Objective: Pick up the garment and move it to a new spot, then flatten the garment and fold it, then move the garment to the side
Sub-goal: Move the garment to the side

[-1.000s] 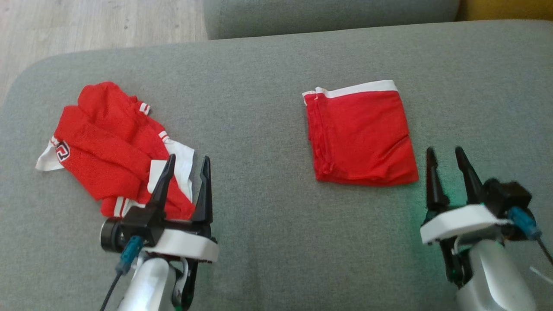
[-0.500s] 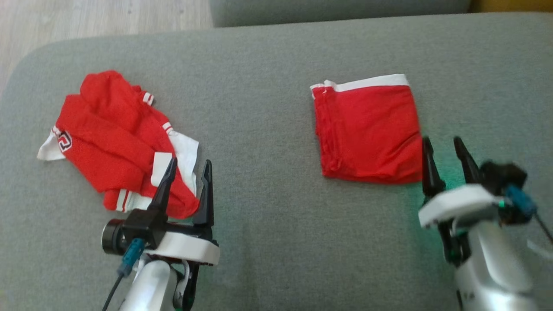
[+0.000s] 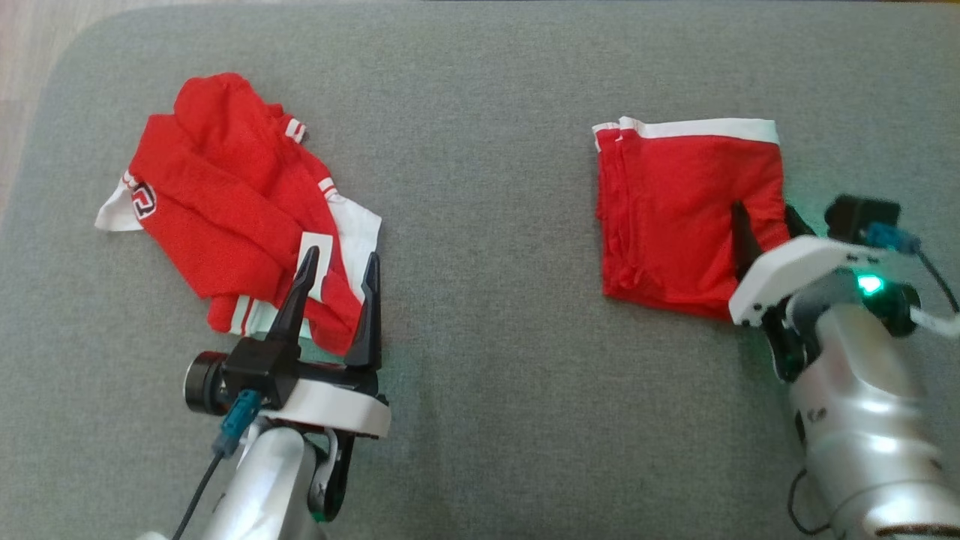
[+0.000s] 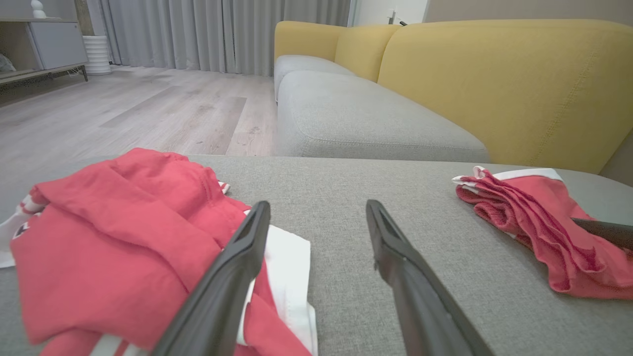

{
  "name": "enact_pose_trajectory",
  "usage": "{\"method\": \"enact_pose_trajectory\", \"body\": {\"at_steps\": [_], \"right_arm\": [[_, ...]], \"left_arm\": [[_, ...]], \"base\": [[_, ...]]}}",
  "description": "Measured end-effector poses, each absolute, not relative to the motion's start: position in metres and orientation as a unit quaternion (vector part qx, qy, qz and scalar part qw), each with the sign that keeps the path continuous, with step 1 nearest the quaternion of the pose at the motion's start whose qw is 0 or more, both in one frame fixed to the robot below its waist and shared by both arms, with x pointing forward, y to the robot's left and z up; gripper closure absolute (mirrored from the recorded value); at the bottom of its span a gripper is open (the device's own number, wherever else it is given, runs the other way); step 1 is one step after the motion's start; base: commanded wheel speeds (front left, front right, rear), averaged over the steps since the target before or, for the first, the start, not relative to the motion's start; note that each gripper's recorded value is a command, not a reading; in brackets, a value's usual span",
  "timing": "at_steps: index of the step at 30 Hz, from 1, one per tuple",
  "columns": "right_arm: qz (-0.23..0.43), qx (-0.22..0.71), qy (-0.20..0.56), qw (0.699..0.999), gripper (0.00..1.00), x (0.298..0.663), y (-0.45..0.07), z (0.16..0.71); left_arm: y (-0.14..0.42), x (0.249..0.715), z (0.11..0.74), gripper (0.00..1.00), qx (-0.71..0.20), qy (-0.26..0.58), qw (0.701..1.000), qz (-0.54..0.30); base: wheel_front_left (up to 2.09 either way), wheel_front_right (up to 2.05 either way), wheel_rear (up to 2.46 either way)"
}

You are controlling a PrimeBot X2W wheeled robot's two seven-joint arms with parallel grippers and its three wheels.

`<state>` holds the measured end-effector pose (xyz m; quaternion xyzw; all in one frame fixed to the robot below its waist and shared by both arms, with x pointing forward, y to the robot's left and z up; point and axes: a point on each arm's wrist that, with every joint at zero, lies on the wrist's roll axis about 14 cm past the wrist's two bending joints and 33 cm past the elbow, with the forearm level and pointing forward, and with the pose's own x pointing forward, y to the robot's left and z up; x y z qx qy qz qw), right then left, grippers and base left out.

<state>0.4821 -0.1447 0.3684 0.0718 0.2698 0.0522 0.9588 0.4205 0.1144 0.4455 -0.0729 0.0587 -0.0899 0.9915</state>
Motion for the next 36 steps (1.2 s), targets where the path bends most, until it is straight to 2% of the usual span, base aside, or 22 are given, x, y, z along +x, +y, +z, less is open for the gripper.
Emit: {"method": "enact_pose_trajectory", "body": {"at_steps": [1,2,8,12,17,24,28,36], "right_arm": [[0.057,0.068,0.273,0.958,0.57,0.484,-0.142,0.369],[0.061,0.062,0.275,0.957,1.00,0.485,-0.141,0.370],[0.077,-0.008,0.268,0.960,1.00,0.479,-0.146,0.375],[0.069,-0.052,0.262,0.961,1.00,0.476,-0.168,0.383],[0.030,-0.147,0.273,0.950,1.00,0.473,-0.242,0.394],[-0.041,-0.278,0.303,0.910,1.00,0.472,-0.355,0.418],[-0.069,-0.291,0.298,0.906,1.00,0.482,-0.378,0.433],[-0.087,-0.285,0.294,0.908,1.00,0.491,-0.384,0.435]], "left_arm": [[0.115,0.420,0.445,0.00,-0.073,0.059,0.992,-0.089],[0.115,0.420,0.446,0.00,-0.072,0.059,0.992,-0.089],[0.113,0.420,0.454,0.00,-0.072,0.048,0.992,-0.092],[0.111,0.421,0.461,0.00,-0.073,0.038,0.992,-0.094],[0.106,0.423,0.466,0.00,-0.075,0.031,0.992,-0.100],[0.107,0.426,0.456,0.00,-0.078,0.043,0.991,-0.099],[0.111,0.426,0.449,0.00,-0.078,0.051,0.991,-0.094],[0.116,0.426,0.441,0.00,-0.078,0.062,0.991,-0.088]], "base": [[0.00,0.00,0.00],[0.00,0.00,0.00],[0.00,0.00,0.00],[0.00,0.00,0.00],[0.00,0.00,0.00],[0.00,0.00,0.00],[0.00,0.00,0.00],[0.00,0.00,0.00]]}}
